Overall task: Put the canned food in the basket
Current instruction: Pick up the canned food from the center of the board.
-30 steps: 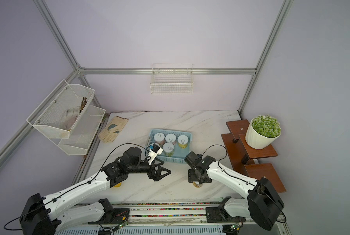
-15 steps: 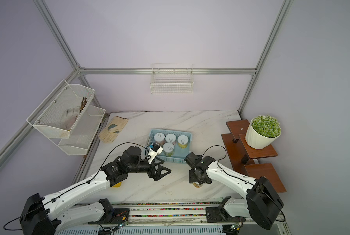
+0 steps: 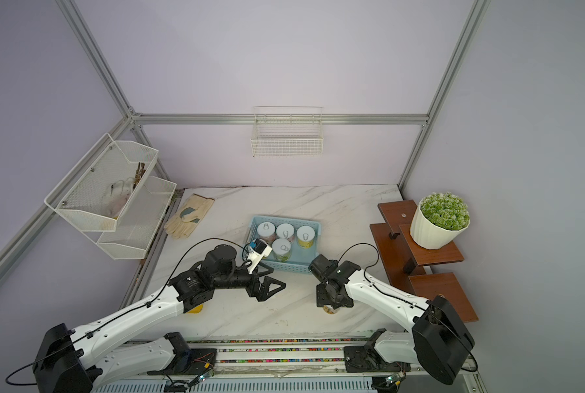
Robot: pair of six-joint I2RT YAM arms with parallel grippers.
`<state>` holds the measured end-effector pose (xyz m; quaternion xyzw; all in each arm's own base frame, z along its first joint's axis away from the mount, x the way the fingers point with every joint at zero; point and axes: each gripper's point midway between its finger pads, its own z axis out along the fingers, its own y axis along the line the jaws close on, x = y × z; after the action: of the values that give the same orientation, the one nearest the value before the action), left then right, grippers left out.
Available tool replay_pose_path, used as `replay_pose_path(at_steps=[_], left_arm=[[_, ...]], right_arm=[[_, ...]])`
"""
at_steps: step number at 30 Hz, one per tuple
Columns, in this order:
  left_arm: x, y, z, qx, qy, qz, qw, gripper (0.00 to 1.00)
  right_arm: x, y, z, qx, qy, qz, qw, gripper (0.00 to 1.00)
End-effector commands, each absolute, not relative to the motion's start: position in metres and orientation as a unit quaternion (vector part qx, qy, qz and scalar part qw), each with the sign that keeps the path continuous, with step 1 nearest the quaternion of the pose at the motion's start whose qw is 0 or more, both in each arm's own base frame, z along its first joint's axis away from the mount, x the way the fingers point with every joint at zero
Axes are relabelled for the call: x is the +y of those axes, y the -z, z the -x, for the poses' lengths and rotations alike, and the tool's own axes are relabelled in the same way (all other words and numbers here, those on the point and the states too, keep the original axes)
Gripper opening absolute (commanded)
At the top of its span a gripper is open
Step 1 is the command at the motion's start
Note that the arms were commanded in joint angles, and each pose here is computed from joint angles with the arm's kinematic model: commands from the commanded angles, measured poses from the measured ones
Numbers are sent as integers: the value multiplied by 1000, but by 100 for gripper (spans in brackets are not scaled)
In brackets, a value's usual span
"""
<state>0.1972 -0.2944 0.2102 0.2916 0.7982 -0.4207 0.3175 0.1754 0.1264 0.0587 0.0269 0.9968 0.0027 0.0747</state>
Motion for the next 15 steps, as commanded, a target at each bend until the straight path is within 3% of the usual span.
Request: replay_pose_path(at_steps=[1,15], left_arm=[[-294,-225,-203,789,415,-293,347,100],[-266,-234,-220,799,381,-242,396,100]], right_arm=[[122,-72,-177,995,-2,-30,90,50],[151,-162,-210,985,-58,21,160,1]])
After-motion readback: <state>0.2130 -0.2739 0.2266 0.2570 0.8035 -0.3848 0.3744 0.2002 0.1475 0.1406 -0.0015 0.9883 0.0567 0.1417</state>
